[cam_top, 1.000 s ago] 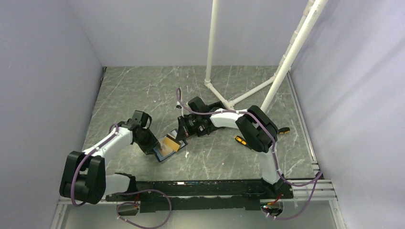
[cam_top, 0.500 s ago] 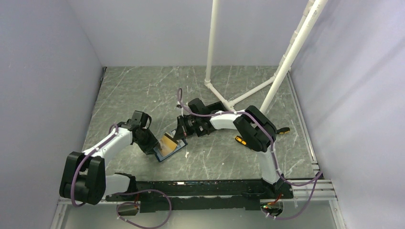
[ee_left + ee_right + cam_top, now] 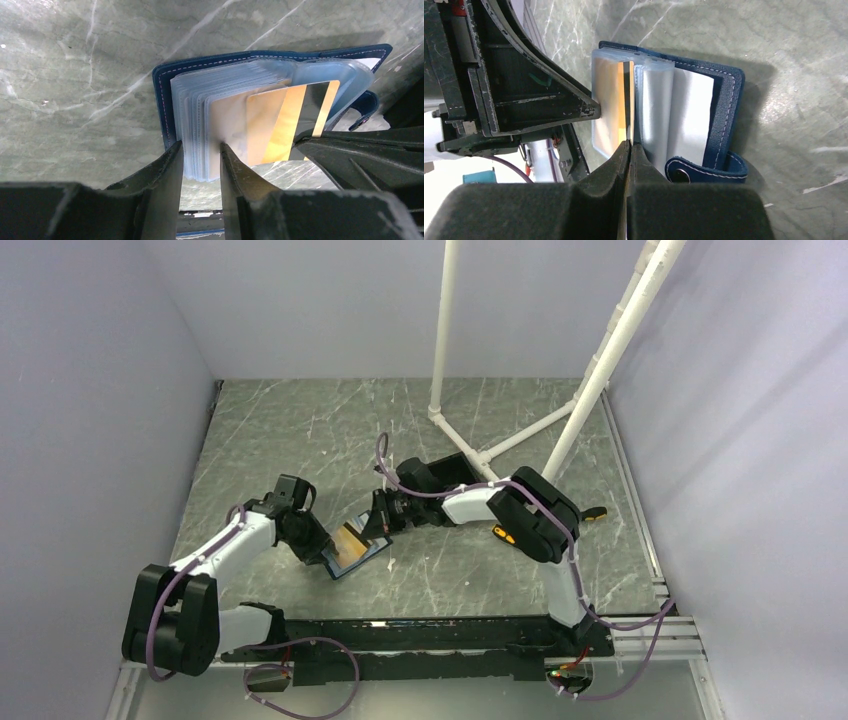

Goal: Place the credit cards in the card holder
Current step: Insert the credit card into the card holder.

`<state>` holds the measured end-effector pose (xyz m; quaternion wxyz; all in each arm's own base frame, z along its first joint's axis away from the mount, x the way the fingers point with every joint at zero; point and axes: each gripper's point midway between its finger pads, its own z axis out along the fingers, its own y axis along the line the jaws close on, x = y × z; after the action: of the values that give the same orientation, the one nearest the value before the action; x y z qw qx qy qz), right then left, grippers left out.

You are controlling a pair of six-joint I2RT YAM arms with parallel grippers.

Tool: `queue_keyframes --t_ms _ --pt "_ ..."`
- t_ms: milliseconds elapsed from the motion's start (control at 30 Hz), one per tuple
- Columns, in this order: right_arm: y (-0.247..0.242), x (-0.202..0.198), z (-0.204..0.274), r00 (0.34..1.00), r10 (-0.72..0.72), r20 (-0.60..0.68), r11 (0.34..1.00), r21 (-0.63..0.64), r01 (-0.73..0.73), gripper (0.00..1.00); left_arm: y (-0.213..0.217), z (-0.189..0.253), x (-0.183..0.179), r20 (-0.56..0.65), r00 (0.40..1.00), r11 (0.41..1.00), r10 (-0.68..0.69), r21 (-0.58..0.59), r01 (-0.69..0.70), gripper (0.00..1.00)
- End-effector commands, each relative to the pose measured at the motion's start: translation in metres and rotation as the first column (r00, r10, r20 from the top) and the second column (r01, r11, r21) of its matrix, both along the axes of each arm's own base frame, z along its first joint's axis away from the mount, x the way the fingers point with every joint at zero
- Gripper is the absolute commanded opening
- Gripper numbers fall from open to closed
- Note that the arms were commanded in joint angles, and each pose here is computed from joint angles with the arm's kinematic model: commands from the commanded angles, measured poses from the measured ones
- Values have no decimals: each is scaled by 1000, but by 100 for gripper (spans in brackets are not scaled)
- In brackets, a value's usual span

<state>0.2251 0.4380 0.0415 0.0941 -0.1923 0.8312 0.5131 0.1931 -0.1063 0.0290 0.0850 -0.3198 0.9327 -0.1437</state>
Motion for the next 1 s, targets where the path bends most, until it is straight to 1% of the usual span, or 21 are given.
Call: queue_keyframes --t_ms 0,67,133,200,300,400,433,500,600,633,733,800,967 --pt "5 -2 5 998 -31 59 999 -11 32 0 12 -20 -20 -75 997 998 31 63 -26 35" --pt "4 -1 4 997 -35 66 999 -30 37 0 13 -17 -20 -65 997 997 44 63 -40 37" --pt "3 -2 2 997 -29 78 998 -52 33 7 15 -12 -19 -49 997 996 62 72 -59 45" --pt "2 -1 -1 995 -22 101 995 -91 31 10 19 -7 -18 -32 996 993 79 85 -77 53" --pt "1 -2 -6 992 2 130 990 -137 16 14 25 -1 -19 -15 994 988 109 110 -107 61" --pt "0 -3 -7 989 20 144 989 -148 2 18 31 4 -22 4 989 980 151 131 -150 64" --pt "0 -3 -6 989 25 149 989 -147 -3 19 35 4 -22 22 986 975 166 146 -167 63" --pt "1 -3 -4 986 38 160 989 -144 -15 20 40 2 -24 40 980 968 195 156 -199 57" --pt "3 -4 -2 984 58 166 990 -140 -35 21 39 -2 -20 61 980 971 190 139 -197 38" --pt "3 -5 -1 984 66 166 990 -136 -43 21 38 -4 -19 61 981 972 184 136 -191 35" --pt "9 -12 5 979 104 177 990 -107 -86 21 36 -12 -18 36 986 977 162 138 -165 27" --pt "18 -23 13 966 154 208 987 -83 -140 21 32 -16 -15 23 990 982 137 127 -139 25" --pt "41 -42 28 929 251 272 968 -62 -243 27 21 -19 -12 8 993 990 116 81 -116 19"
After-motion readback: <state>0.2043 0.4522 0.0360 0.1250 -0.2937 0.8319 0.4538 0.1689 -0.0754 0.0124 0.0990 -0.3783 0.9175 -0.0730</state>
